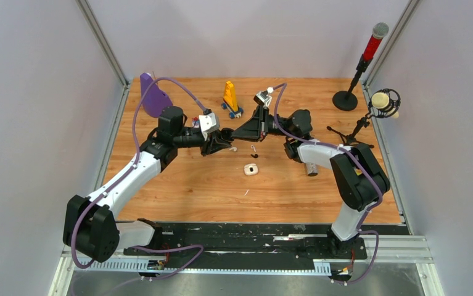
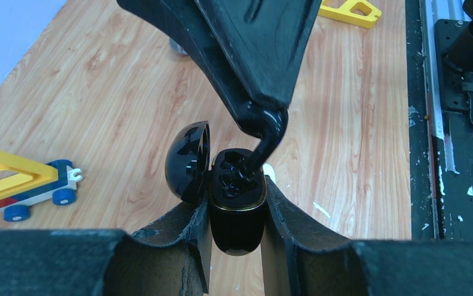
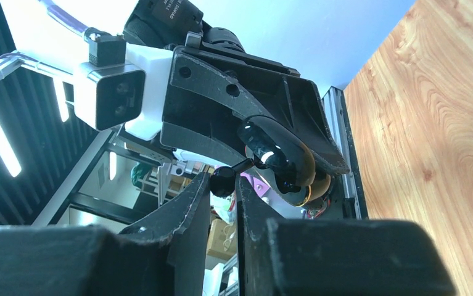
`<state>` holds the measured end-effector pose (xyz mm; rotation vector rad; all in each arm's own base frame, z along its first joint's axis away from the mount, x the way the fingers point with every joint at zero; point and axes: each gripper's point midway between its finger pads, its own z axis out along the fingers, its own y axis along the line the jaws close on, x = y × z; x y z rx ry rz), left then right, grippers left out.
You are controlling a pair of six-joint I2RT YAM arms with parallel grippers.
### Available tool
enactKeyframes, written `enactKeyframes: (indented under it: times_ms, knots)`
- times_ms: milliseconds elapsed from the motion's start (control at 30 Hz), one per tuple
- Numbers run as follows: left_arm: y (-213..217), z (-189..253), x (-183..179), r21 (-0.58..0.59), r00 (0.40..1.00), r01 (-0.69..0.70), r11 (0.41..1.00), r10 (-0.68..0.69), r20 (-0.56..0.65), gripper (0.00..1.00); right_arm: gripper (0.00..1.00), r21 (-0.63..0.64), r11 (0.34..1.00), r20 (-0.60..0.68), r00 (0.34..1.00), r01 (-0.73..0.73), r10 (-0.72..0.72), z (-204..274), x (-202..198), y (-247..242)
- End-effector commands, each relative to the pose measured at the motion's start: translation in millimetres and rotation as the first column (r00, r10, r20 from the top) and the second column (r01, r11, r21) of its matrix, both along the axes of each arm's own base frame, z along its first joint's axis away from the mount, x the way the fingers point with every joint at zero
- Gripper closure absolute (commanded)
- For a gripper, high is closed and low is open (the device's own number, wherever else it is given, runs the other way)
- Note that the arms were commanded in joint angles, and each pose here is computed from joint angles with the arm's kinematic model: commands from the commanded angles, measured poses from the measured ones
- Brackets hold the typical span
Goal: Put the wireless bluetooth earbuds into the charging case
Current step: Place the earbud in the charging case.
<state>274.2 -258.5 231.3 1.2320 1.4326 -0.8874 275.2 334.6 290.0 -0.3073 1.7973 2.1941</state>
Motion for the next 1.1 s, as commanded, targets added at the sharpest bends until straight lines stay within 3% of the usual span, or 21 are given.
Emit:
enactKeyframes:
  times_ms: [0,1067]
  knots:
    - [-2.3,22.3,0.8,-0.032,0.997,0.018,0.999,-0.016,0.071,0.88,0.88,0.044,0.999,0.054,0.998,0.009,-0.011,9.1,-0.9,4.0]
    - [-4.9,17.9,-9.9,-0.022,0.996,0.059,0.998,-0.058,0.065,0.88,0.87,0.033,0.999,0.050,0.999,-0.019,0.018,-5.0,-7.4,21.7]
